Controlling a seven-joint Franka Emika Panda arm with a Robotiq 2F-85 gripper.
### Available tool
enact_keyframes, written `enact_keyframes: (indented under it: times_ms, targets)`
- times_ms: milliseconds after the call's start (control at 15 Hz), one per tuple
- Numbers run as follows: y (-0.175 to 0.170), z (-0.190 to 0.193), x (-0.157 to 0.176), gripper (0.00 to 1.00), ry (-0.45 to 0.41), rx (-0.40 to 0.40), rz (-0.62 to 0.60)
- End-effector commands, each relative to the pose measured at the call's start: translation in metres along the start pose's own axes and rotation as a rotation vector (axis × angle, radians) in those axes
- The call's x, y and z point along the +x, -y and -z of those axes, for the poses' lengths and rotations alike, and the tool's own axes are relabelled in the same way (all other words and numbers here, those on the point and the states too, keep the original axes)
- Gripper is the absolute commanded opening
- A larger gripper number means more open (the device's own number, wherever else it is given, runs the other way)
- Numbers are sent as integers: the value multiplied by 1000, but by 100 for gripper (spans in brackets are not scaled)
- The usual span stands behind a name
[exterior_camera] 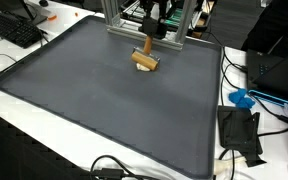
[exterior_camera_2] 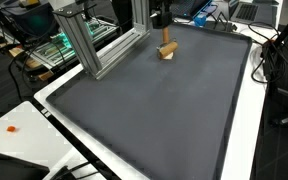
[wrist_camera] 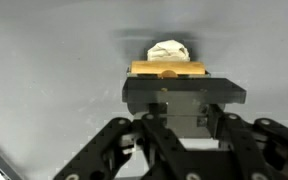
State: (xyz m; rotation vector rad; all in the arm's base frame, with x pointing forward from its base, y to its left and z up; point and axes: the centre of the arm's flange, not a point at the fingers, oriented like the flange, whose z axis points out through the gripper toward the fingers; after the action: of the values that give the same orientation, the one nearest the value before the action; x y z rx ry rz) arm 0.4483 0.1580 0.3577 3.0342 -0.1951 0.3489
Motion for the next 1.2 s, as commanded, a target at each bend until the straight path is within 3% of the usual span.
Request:
enact_keyframes:
  times_ms: [0,667,1133]
  targets:
    - [-3,-6,-12,22,107,-6,30]
    - [-6,-12,-24,22,183,-9,129]
    - [-2,-14,-20,22,85,62,221]
